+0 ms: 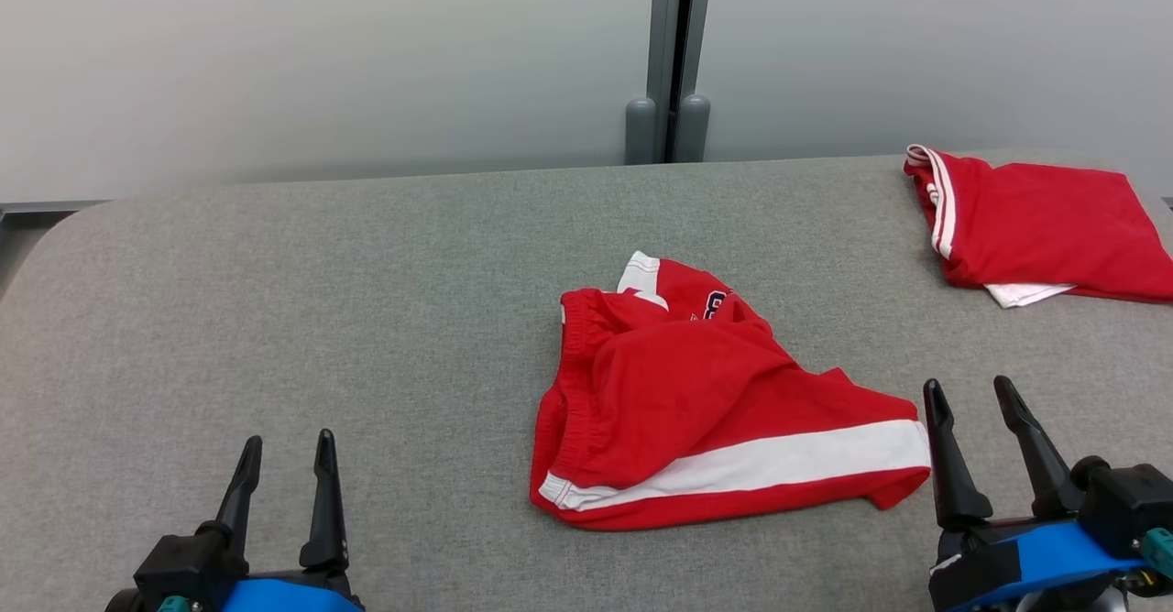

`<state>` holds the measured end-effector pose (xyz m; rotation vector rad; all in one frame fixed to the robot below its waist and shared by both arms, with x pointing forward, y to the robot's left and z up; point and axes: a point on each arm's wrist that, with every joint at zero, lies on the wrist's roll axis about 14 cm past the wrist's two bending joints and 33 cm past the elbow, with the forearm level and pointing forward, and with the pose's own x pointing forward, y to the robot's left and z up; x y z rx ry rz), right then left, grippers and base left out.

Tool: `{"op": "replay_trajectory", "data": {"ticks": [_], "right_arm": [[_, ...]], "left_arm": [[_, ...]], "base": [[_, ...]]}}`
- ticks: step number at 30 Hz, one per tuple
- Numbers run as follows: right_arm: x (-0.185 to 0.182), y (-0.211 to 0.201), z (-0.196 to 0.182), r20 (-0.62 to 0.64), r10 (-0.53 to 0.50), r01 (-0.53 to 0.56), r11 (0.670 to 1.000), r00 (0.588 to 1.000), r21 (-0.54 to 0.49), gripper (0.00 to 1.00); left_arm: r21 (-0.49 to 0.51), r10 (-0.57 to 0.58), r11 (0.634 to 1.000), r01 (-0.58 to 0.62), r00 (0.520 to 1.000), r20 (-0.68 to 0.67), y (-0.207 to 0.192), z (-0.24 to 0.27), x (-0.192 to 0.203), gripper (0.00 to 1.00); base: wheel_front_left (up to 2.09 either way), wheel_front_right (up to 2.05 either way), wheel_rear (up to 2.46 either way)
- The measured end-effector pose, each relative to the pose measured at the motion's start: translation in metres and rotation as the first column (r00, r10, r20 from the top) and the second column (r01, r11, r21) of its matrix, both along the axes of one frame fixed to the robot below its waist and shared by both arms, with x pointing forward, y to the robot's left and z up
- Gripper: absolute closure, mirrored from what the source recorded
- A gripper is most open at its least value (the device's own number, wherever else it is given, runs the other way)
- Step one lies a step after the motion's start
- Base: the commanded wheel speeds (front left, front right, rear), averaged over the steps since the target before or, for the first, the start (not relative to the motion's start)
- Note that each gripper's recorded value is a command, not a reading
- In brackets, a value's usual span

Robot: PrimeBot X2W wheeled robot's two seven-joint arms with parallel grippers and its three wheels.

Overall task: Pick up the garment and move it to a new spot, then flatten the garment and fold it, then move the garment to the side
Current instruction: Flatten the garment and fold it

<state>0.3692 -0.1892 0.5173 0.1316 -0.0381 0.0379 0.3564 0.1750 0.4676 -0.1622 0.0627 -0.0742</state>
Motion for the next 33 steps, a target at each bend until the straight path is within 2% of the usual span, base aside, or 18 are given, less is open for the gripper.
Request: {"op": "replay_trajectory", "data": {"ticks": [7, 13, 17, 22, 26, 33], "right_arm": [[0.001, -0.001, -0.005, -0.014, -0.002, 0.002, 1.000, 1.000, 0.004, 0.00], [0.003, -0.001, -0.010, -0.029, -0.005, 0.005, 1.000, 1.000, 0.009, 0.00], [0.005, -0.001, -0.012, -0.034, -0.005, 0.005, 1.000, 0.999, 0.012, 0.00], [0.006, -0.003, -0.015, -0.040, -0.012, 0.013, 1.000, 0.999, 0.020, 0.00], [0.007, -0.005, -0.017, -0.044, -0.019, 0.020, 1.000, 0.999, 0.020, 0.00], [0.007, -0.008, -0.020, -0.049, -0.028, 0.030, 0.999, 0.998, 0.027, 0.00]], "left_arm": [[0.009, -0.031, 0.999, 0.031, 0.999, -0.014, -0.007, -0.004, 0.001, 0.00], [0.015, -0.197, 0.980, 0.199, 0.977, -0.075, -0.048, -0.017, 0.000, 0.00], [0.007, -0.317, 0.947, 0.320, 0.940, -0.130, -0.081, -0.032, -0.003, 0.00], [-0.017, -0.455, 0.887, 0.462, 0.867, -0.204, -0.123, -0.049, -0.011, 0.00], [-0.035, -0.514, 0.853, 0.521, 0.824, -0.238, -0.140, -0.056, -0.013, 0.00], [-0.058, -0.562, 0.817, 0.574, 0.770, -0.301, -0.148, -0.070, -0.013, 0.00]], "base": [[0.00, 0.00, 0.00], [0.00, 0.00, 0.00], [0.00, 0.00, 0.00], [0.00, 0.00, 0.00], [0.00, 0.00, 0.00], [0.00, 0.00, 0.00]]}}
